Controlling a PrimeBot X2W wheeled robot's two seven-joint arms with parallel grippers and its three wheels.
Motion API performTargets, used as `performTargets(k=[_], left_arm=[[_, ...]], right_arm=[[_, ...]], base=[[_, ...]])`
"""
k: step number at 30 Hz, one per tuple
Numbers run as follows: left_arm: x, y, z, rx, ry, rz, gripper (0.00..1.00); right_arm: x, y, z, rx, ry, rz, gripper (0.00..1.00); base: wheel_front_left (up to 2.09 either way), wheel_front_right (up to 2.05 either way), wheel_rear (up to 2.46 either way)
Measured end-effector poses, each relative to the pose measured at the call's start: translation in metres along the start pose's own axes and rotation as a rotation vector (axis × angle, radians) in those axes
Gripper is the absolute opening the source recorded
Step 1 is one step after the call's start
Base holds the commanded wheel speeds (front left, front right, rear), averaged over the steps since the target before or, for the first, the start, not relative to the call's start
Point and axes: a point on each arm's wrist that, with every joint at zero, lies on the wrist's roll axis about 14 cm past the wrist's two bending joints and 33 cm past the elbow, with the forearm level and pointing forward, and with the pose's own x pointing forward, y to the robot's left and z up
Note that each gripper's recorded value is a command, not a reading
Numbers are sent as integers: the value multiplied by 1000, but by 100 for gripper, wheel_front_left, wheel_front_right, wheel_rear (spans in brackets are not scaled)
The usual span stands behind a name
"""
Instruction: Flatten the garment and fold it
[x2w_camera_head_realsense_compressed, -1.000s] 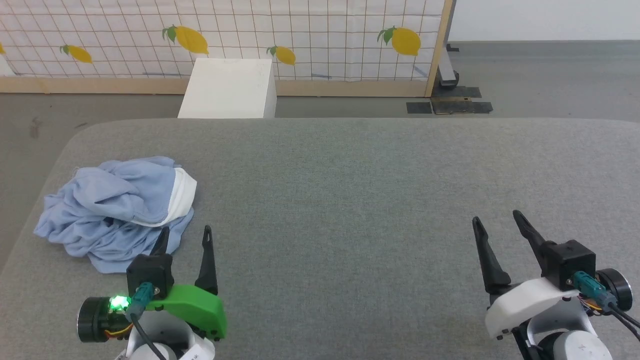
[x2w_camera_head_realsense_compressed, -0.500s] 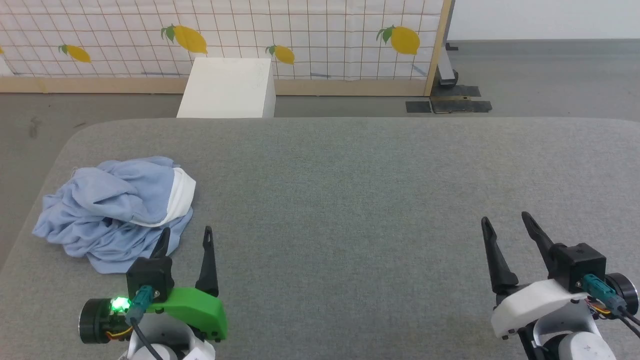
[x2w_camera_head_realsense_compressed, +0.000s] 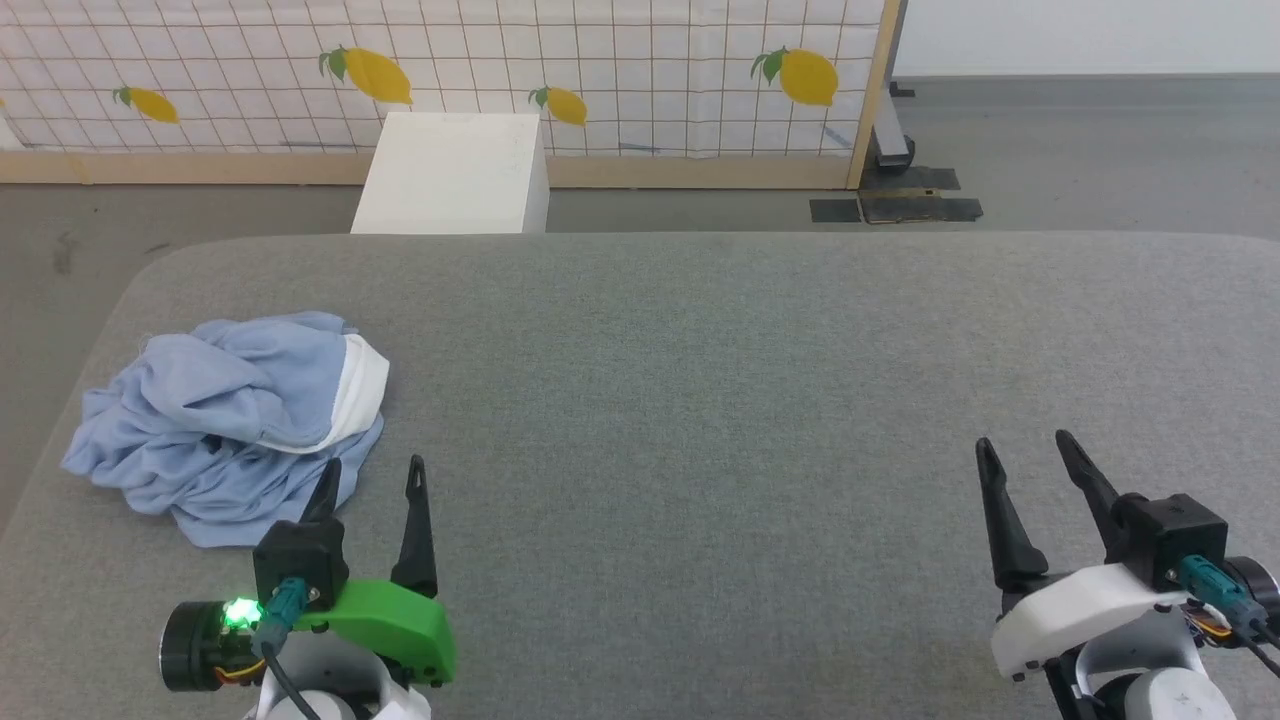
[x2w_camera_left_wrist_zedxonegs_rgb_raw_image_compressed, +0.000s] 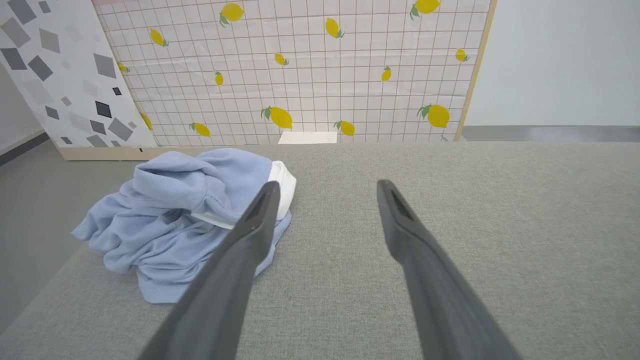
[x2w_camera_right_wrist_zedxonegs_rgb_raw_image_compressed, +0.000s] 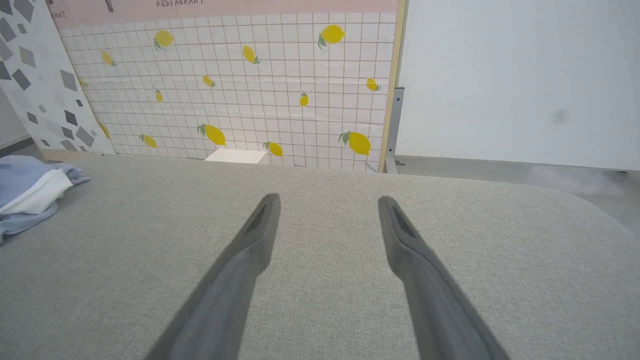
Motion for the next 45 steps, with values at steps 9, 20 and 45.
performTargets(k=[9, 20, 45], left_arm=[[0, 0, 0, -9, -10, 0, 100], [-1, 1, -1, -17, -20, 5, 100], [-49, 70, 3, -15, -63, 227, 100]], right_arm=[[-1, -6, -1, 11, -8, -18, 100], [-1, -9, -4, 18, -14, -28, 100], [27, 60, -7, 24, -30, 174, 100]], base=[[0, 0, 0], [0, 0, 0], [0, 0, 0]])
